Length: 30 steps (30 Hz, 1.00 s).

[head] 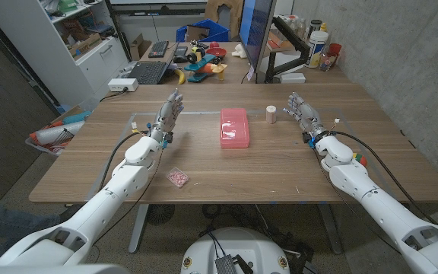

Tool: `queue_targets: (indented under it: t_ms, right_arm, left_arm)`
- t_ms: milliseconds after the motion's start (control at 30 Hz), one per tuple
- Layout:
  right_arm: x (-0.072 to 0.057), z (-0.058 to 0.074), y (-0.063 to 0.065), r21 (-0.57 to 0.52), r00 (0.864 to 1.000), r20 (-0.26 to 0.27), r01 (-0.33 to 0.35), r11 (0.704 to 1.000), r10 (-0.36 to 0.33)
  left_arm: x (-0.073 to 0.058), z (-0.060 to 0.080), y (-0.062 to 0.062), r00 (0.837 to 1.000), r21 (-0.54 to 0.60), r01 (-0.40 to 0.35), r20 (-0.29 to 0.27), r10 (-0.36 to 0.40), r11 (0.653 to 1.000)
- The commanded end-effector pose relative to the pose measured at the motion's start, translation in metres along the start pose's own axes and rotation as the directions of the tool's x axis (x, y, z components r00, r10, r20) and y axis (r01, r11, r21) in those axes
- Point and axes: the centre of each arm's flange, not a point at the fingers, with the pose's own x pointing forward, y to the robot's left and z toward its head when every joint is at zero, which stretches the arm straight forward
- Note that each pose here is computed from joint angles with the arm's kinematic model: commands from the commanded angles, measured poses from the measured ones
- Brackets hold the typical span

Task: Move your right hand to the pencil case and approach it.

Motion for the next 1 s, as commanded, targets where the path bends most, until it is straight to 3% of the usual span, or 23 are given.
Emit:
queue_targets:
  t_ms: [33,600,1000]
  right_arm:
    - [0.002,-0.002,-0.006,-0.018,1.000,-0.014,-0.008,1.000,0.008]
    - [0.005,-0.001,0.003,-0.051,1.000,-0.014,-0.013,0.999,0.012]
    - [0.008,0.009,0.009,-0.098,0.999,0.019,-0.029,0.995,0.031]
  left_arm:
    - [0.005,-0.004,-0.004,1.000,-0.004,0.004,-0.017,-0.004,1.000]
    - [0.007,-0.007,0.001,0.999,0.000,0.017,-0.034,-0.017,1.000]
    - [0.007,-0.011,0.001,0.998,0.000,0.020,-0.051,-0.020,1.000]
